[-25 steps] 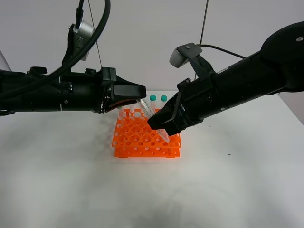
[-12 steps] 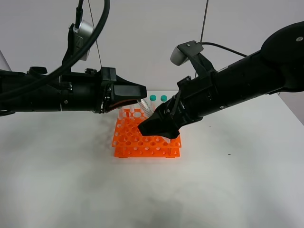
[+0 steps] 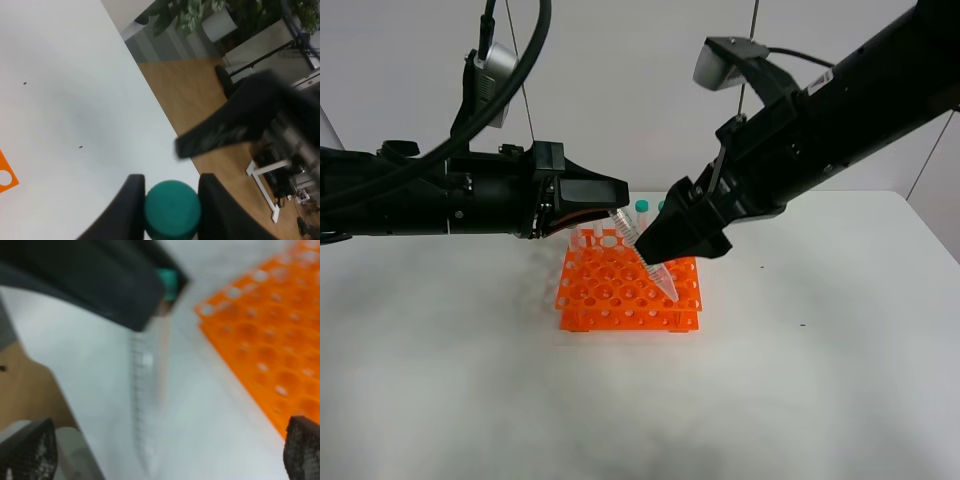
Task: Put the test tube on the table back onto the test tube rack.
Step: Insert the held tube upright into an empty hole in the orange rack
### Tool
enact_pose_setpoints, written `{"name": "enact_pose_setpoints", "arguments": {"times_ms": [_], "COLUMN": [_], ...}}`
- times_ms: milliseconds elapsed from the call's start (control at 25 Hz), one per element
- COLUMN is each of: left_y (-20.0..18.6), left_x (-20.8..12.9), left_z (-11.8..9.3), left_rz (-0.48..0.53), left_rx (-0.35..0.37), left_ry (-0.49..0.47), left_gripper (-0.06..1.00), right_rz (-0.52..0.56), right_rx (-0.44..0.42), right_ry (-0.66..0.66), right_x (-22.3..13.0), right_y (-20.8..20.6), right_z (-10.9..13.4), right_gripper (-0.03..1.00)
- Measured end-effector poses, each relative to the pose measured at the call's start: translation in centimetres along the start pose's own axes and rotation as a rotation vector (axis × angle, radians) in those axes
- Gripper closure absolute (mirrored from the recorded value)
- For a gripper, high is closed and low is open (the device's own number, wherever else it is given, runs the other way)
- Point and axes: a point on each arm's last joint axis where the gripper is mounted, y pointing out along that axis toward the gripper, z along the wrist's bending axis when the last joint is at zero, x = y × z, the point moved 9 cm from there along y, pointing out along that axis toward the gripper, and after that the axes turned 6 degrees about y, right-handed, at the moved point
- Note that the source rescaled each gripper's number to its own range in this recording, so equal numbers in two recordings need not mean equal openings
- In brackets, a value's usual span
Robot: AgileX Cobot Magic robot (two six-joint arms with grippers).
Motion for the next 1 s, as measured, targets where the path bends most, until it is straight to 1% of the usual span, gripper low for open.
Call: {"name": "enact_pose_setpoints", "arguments": {"times_ms": [120,280,400,480,680,800,920,1000], "left_y": [0.0,0.0,0.0,0.0,0.0,0.0,0.0,0.0], "left_x": [0.0,0.0,0.0,0.0,0.0,0.0,0.0,0.0], "left_z": [0.0,0.0,0.0,0.0,0.0,0.0,0.0,0.0], "left_rz": [0.000,0.000,0.000,0.000,0.000,0.000,0.000,0.000], "left_rx": [0.000,0.000,0.000,0.000,0.000,0.000,0.000,0.000], "left_ry": [0.000,0.000,0.000,0.000,0.000,0.000,0.000,0.000], "left_gripper": [0.94,0.94,0.94,0.94,0.94,0.94,0.94,0.94], "right_rz": [0.016,0.052,0.076,0.101,0.141,0.140,0.139,0.152], "right_rx": [-0.120,-0.277,-0.371,-0.424,-0.519,-0.573,-0.604,-0.606], "right_ry": [0.055,0.129,0.218,0.274,0.414,0.509,0.581,0.608], "right_x": [0.6,-0.1,-0.8,-1.6,-3.8,-5.5,-6.8,-7.5], "right_y": [-1.5,-2.4,-2.6,-2.8,-3.8,-5.5,-7.2,-7.6], "right_z": [-1.6,-4.5,-7.7,-10.3,-16.6,-20.0,-21.8,-22.1], "right_gripper": [-0.03,-0.03,-0.03,-0.03,-0.03,-0.03,-0.03,-0.03]}}
